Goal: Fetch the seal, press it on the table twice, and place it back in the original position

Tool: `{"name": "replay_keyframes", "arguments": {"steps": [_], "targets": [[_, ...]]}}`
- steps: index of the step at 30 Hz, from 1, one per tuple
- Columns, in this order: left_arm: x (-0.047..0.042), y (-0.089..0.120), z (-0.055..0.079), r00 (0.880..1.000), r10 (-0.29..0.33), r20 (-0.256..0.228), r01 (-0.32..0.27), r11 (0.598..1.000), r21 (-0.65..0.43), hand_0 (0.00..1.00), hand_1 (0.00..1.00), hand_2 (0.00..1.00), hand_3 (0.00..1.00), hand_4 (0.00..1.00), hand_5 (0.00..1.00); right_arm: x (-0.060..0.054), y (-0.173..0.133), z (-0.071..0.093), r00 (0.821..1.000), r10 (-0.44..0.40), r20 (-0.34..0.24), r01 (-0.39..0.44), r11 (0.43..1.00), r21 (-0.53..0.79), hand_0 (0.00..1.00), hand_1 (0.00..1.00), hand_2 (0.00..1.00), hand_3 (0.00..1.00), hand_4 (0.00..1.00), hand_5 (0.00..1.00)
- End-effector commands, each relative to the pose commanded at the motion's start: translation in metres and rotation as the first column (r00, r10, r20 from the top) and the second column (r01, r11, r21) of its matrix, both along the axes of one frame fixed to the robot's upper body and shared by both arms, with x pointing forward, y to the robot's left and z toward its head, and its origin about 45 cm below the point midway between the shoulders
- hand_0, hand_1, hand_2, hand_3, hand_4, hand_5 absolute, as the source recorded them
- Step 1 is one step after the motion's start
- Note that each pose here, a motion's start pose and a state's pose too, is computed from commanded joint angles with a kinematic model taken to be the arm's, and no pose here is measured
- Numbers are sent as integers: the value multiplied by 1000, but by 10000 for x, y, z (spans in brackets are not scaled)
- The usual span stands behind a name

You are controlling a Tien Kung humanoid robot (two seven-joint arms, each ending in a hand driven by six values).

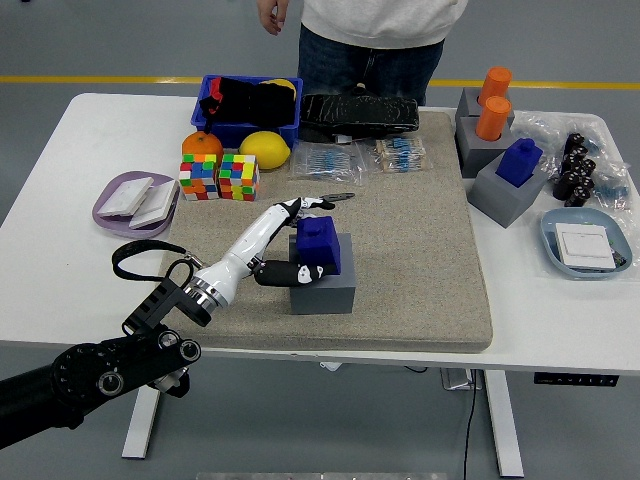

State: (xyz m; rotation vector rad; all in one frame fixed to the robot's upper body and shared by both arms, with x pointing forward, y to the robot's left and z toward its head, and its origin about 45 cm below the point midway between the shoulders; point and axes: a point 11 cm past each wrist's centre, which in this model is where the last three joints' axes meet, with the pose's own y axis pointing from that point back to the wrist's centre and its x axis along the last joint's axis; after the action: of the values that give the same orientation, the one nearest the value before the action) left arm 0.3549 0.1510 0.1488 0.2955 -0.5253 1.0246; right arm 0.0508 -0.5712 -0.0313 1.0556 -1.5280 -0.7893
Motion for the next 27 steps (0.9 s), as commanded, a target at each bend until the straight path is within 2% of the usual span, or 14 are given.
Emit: {"name": "replay_keyframes", "arguments": {"steps": [13,18,27], "targets": [[22,-55,111,998,-28,57,26,999,39,587,532,491,777,729,2,0,-5,4,1000,1,-1,-1,1000,-2,789,682,655,624,800,454],[71,-52,187,996,-43,82,37,996,82,588,532,491,777,727,2,16,-16,14,1000,0,4,0,1000,-4,786,683,655,624,800,456],[103,-39,179,993,-90,73,74,978,196,588,533,491,777,727,2,26,-15,15,1000,-2,7,2,1000,-2,786,683,655,624,800,455]]}}
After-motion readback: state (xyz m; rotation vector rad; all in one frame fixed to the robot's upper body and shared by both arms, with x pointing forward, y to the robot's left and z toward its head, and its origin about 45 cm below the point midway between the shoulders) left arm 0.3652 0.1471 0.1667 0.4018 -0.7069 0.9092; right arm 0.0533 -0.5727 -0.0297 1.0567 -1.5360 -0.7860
